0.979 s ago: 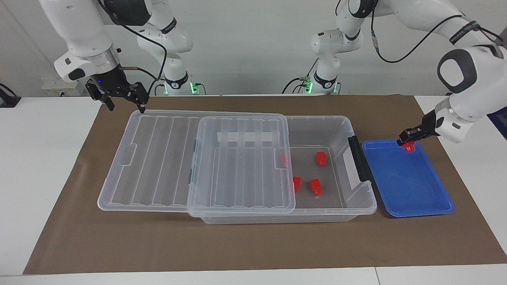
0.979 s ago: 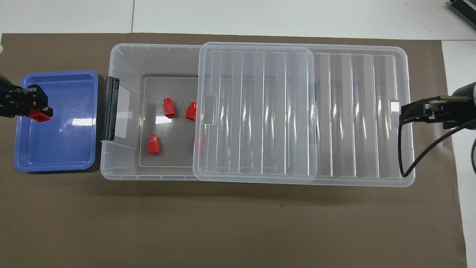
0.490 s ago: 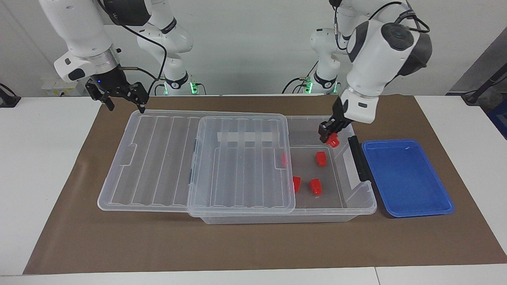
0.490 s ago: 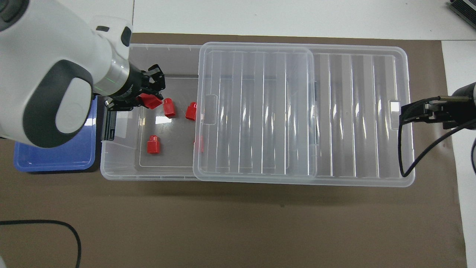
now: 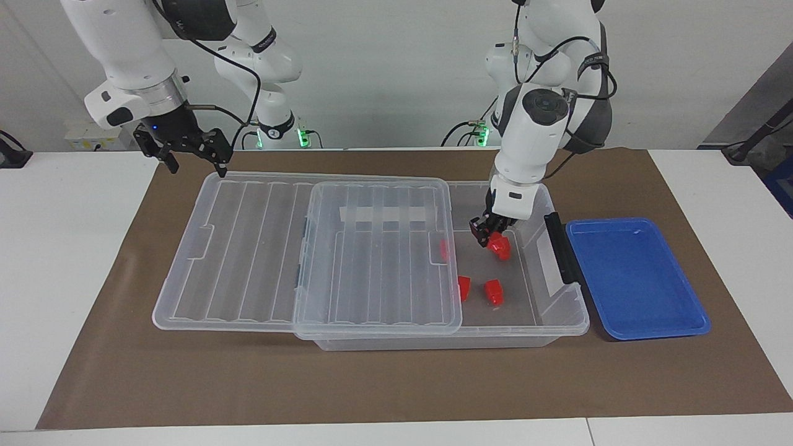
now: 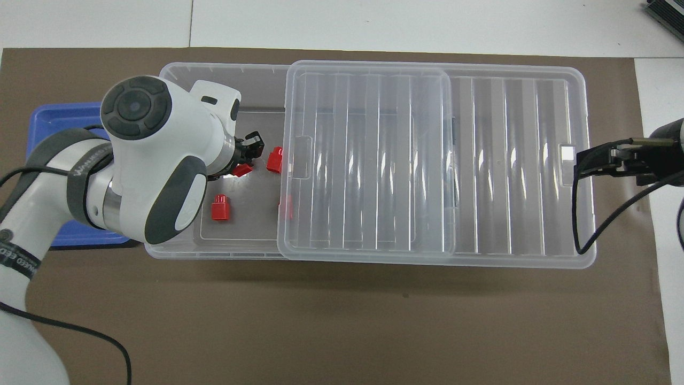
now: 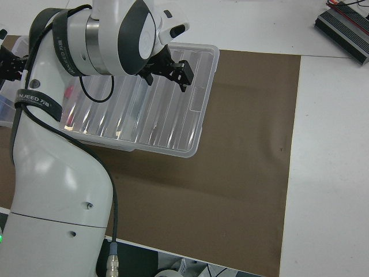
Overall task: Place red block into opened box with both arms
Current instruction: 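Carry the red block into the open clear box with the left gripper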
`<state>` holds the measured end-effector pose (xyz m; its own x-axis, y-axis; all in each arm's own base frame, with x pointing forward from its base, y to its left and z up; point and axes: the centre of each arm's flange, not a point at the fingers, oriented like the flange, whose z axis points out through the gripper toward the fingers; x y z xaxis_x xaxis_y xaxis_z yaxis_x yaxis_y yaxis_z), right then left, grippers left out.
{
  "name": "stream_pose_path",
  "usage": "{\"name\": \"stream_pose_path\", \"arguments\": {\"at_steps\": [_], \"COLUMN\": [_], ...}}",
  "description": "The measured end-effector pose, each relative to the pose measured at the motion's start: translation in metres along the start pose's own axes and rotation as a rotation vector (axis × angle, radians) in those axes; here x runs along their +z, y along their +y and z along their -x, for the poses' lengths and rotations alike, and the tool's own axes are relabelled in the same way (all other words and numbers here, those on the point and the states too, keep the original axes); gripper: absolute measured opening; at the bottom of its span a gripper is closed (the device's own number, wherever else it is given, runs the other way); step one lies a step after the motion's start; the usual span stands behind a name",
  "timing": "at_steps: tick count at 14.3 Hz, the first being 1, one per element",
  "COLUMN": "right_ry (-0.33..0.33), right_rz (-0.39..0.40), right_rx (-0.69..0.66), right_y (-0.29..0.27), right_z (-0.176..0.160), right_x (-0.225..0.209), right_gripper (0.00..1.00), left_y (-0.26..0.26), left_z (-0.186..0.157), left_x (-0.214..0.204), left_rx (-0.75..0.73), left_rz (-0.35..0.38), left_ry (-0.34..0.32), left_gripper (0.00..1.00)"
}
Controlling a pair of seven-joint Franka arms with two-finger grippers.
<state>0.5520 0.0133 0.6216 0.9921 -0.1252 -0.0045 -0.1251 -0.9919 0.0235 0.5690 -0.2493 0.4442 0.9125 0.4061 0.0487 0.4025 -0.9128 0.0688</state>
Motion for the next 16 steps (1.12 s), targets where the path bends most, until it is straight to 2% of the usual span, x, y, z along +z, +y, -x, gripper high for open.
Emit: {"name": "stream_pose_path", "arguments": {"at_steps": [5,12,13,16], "right_ry": [0.012,0.075,0.085,0.107], "right_rz": [-0.002,-0.011,-0.012,-0.013], "right_rx": [0.001,0.037,0.047,0.078], "right_y": [0.0,0.019,0.025,0.042], "right_z": [-0.002,-0.015,-0.018,-0.026], "right_x": [0.003,0.017,0.023,0.036], "right_gripper": [1.0,0.99,0.96,0.6], "left_y": [-0.019,-0.037,-0.04,-0.039], "left_z": [0.017,0.038,0.041,0.052], "left_x": [0.046,0.099,0.107,0.126], "left_rx": [0.066,0.119,0.123,0.142], "left_rz": [-0.073,-0.058,-0.058,-0.058], "left_ry": [-0.008,-0.001,-0.003,-0.009], "left_gripper": [0.35,0.35,0.35,0.35]}}
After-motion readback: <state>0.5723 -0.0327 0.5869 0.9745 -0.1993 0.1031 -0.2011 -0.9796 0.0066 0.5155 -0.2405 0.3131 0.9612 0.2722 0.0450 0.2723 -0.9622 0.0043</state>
